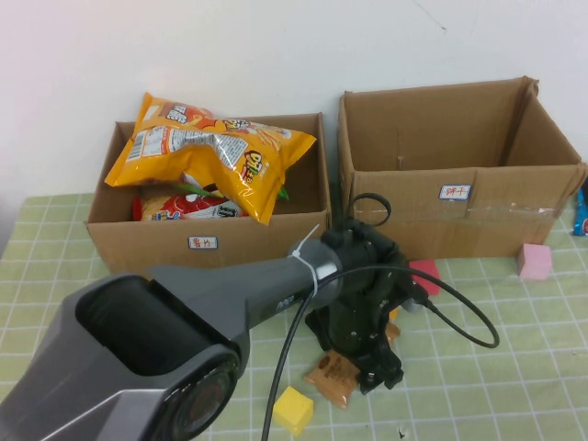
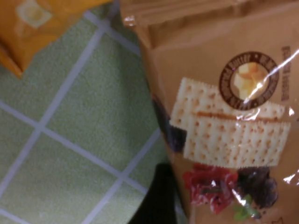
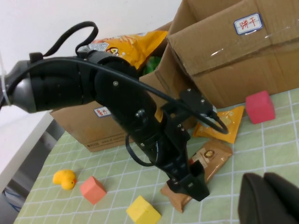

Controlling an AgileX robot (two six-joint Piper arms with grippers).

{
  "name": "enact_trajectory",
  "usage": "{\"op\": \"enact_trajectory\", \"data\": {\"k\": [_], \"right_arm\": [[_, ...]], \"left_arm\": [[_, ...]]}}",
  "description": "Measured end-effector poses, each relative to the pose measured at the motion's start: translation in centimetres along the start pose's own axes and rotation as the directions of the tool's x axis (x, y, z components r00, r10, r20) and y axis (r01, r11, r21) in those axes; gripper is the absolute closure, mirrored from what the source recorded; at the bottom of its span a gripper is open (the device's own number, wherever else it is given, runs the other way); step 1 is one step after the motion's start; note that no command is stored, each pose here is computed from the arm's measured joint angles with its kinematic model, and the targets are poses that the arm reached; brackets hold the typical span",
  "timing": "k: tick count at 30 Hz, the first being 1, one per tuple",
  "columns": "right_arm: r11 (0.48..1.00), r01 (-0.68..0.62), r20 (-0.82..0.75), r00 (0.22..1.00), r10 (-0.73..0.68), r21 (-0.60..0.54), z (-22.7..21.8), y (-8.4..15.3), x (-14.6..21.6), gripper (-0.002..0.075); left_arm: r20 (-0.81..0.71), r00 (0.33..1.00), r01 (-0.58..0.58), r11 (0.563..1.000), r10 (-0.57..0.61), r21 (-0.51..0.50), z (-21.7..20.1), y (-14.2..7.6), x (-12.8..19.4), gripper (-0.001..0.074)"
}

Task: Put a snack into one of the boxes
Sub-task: Pick up the biscuit, then place the biscuit in the biscuit box

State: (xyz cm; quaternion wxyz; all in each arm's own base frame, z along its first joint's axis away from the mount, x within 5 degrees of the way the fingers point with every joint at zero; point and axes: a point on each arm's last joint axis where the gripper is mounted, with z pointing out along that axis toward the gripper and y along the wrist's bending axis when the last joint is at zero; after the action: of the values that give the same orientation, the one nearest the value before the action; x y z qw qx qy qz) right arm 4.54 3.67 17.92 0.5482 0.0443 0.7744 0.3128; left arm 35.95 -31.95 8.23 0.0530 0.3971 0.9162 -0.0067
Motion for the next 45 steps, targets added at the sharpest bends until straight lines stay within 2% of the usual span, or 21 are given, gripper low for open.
{"op": "enact_trajectory", "data": {"k": [2,5,9,12,14,17,19,21,26,30,32,37,42,45], "right_arm": [[1.0,0.002,-0.001,1.0,-0.002,0.0,0.0,0.0,0.0,0.0728],[1.0,0.006,-0.001,1.0,-0.006,0.0,0.0,0.0,0.0,0.0728],[1.0,0.008,-0.001,1.0,-0.008,0.0,0.0,0.0,0.0,0.0728],[1.0,0.009,-0.001,1.0,-0.009,0.0,0.0,0.0,0.0,0.0728],[1.0,0.009,-0.001,1.0,-0.009,0.0,0.0,0.0,0.0,0.0728],[1.0,0.009,-0.001,1.0,-0.009,0.0,0.0,0.0,0.0,0.0728],[1.0,0.009,-0.001,1.0,-0.009,0.0,0.0,0.0,0.0,0.0728],[1.0,0.009,-0.002,1.0,-0.009,-0.001,0.0,0.0,0.0,0.0728],[1.0,0.01,-0.009,1.0,-0.01,-0.003,0.0,0.0,0.1,0.0728],[1.0,0.006,-0.014,1.0,-0.007,-0.008,0.0,0.1,0.1,0.0728],[1.0,0.003,-0.018,1.0,-0.004,-0.011,0.0,0.1,0.2,0.0728],[1.0,-0.002,-0.027,1.0,0.001,-0.018,0.0,0.2,0.2,0.0728],[1.0,-0.002,-0.029,1.0,0.002,-0.02,0.0,0.2,0.3,0.0728],[0.999,-0.01,-0.024,1.0,0.009,-0.033,0.0,0.3,0.2,0.0728]], "left_arm": [[-0.005,1.0,0.0,1.0,0.0,0.0,0.0,0.0,0.0,0.0132],[-0.017,1.0,-0.002,1.0,0.002,-0.008,0.0,0.0,0.1,0.0281],[-0.047,0.999,-0.029,0.998,0.027,-0.047,-0.2,0.2,0.3,0.0293],[-0.047,0.998,-0.034,0.997,0.031,-0.067,-1.9,0.5,0.0,0.0293],[0.019,0.999,-0.039,0.996,0.041,-0.079,-4.6,0.7,-0.9,0.0293],[0.197,0.977,-0.059,0.992,0.081,-0.115,-10.5,0.6,-2.9,0.0293],[0.349,0.931,-0.059,0.988,0.105,-0.14,-15.0,0.5,-4.3,0.0293],[0.5,0.855,-0.053,0.983,0.136,-0.176,-18.9,0.6,-5.5,0.0293],[0.759,0.625,0.046,0.962,0.183,-0.27,-23.4,1.7,-7.7,0.0293],[0.882,0.439,0.132,0.959,0.171,-0.252,-23.0,3.1,-9.4,0.0293],[0.908,0.39,0.149,0.962,0.155,-0.228,-21.9,3.8,-10.0,0.0293],[0.924,0.365,0.176,0.966,0.115,-0.19,-17.2,6.1,-11.1,0.0293],[0.919,0.384,0.204,0.963,0.085,-0.174,-13.4,8.7,-11.2,0.0293],[0.915,0.397,0.214,0.961,0.076,-0.173,-12.7,9.2,-11.1,0.0272]]}}
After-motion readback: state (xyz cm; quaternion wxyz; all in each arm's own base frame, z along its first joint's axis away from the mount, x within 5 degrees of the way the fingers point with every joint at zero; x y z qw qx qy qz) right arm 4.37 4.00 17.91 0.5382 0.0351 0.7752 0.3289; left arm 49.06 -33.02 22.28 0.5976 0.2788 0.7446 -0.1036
